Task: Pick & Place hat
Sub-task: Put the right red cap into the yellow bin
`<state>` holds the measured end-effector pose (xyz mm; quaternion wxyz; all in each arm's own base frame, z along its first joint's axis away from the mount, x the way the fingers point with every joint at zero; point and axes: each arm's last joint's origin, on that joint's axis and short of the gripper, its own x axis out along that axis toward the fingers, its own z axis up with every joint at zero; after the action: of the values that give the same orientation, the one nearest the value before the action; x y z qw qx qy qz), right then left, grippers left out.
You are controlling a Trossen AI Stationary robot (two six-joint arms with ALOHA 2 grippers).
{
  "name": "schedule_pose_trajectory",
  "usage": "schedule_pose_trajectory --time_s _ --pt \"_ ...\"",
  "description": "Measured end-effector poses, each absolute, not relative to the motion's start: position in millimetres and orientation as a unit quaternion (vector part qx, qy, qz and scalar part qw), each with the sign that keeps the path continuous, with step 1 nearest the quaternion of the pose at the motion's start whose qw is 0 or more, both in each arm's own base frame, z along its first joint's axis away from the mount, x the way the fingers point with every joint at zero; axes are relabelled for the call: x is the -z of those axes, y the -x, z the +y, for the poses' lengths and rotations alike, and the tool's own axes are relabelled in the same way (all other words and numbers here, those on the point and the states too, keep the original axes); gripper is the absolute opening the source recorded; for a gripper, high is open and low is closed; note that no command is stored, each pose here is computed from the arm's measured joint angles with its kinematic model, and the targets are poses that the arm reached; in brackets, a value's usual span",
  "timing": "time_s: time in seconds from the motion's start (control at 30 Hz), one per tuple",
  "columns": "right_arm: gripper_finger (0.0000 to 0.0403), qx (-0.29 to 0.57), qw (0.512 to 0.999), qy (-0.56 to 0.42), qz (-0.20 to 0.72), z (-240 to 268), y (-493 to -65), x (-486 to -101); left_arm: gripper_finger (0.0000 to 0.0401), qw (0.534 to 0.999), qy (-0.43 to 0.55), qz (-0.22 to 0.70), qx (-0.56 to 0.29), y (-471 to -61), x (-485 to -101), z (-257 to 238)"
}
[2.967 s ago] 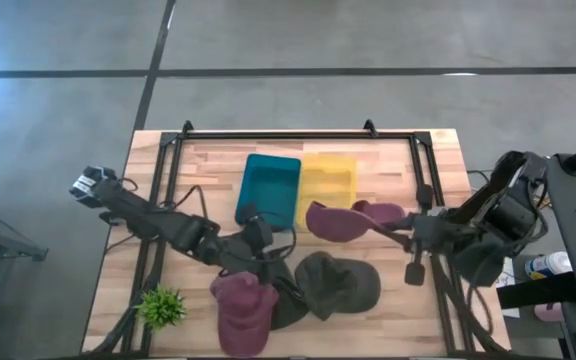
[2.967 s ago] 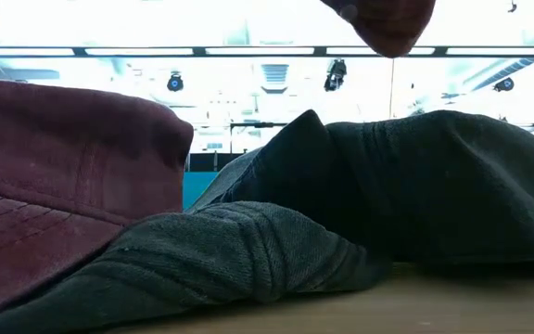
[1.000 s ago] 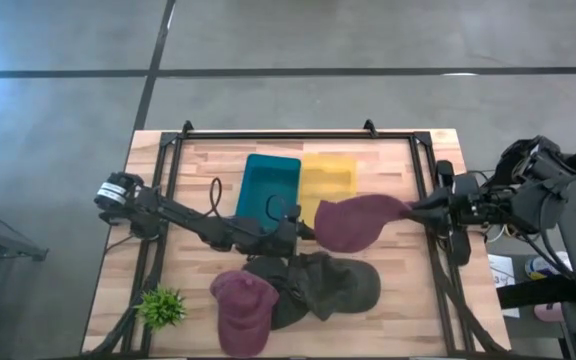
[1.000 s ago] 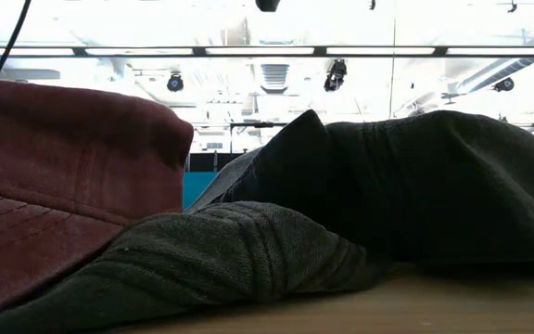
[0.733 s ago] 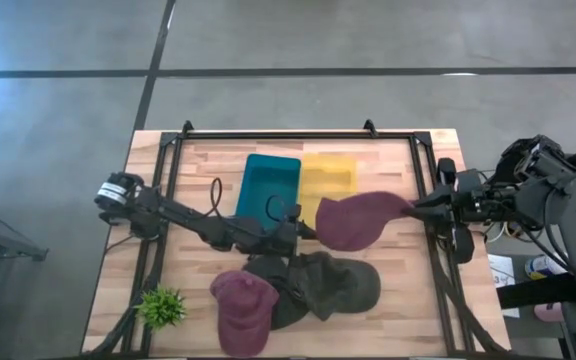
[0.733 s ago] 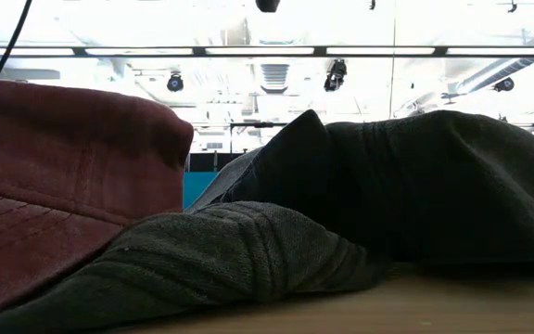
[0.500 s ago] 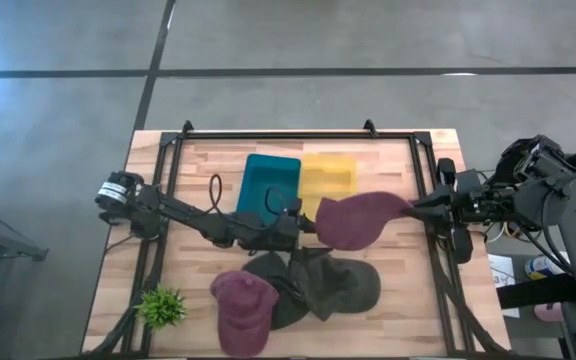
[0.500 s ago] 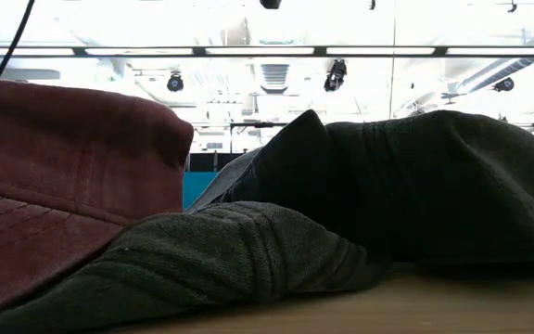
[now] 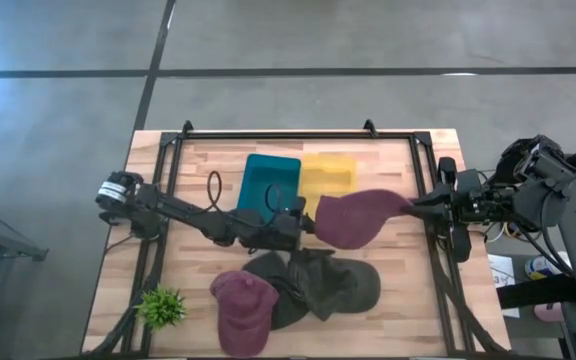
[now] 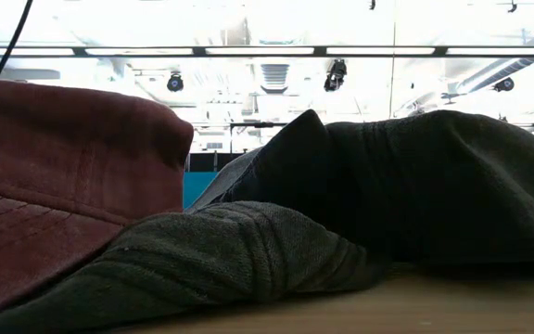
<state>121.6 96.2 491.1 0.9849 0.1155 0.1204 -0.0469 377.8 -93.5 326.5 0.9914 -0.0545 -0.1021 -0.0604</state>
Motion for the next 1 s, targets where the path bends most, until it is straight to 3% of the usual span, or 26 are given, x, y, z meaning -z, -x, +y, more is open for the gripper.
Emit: schedule_pose_trajectory --time_s 0.23,0.43,1.0 --pt "0.0013 0.048 0.985 -0.119 0.119 98.3 -123.6 -491.0 0.0206 0.992 0.042 -0.091 0.076 -395.3 -327.7 -98.3" --pt "0.0013 0.048 0.984 -0.127 0.116 97.5 -123.0 -491.8 0.0206 0.998 0.027 -0.024 0.048 -397.0 -310.1 -97.4" --pt "0.0013 0.049 0.982 -0.144 0.115 97.4 -122.8 -491.8 0.0206 0.993 0.024 -0.115 0.033 -395.0 -329.2 -95.7"
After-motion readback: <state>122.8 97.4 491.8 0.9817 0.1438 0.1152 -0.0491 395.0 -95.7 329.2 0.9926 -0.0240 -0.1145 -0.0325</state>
